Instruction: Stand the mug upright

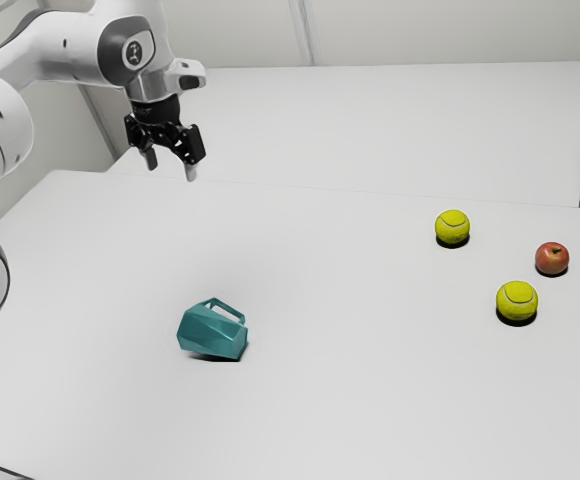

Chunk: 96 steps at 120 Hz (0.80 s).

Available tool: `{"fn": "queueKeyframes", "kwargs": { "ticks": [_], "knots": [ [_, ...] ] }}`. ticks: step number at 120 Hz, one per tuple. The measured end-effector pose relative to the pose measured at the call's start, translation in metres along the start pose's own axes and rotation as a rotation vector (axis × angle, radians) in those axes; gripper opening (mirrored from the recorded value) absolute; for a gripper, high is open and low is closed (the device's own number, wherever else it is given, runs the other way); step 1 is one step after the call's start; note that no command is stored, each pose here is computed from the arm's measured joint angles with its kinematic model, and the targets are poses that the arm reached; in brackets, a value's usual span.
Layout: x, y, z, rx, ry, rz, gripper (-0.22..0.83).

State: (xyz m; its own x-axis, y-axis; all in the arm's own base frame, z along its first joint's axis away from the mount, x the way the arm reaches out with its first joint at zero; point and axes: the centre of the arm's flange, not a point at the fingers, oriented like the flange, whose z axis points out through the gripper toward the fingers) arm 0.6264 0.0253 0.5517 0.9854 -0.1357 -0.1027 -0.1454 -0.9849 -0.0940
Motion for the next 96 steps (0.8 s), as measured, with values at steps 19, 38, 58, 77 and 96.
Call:
{"fn": "queueKeyframes", "kwargs": {
  "ticks": [19,38,58,77,96],
  "knots": [
    [0.000,0.001,-0.002,0.001,0.011,0.000,0.62],
    [-0.015,0.007,0.029,-0.041,-0.045,-0.032,0.62],
    [-0.068,0.006,0.082,-0.177,-0.081,-0.122,0.62],
    [-0.115,-0.010,0.130,-0.353,-0.056,-0.223,0.62],
    [-0.133,-0.044,0.159,-0.482,0.004,-0.291,0.62]
  ]
}}
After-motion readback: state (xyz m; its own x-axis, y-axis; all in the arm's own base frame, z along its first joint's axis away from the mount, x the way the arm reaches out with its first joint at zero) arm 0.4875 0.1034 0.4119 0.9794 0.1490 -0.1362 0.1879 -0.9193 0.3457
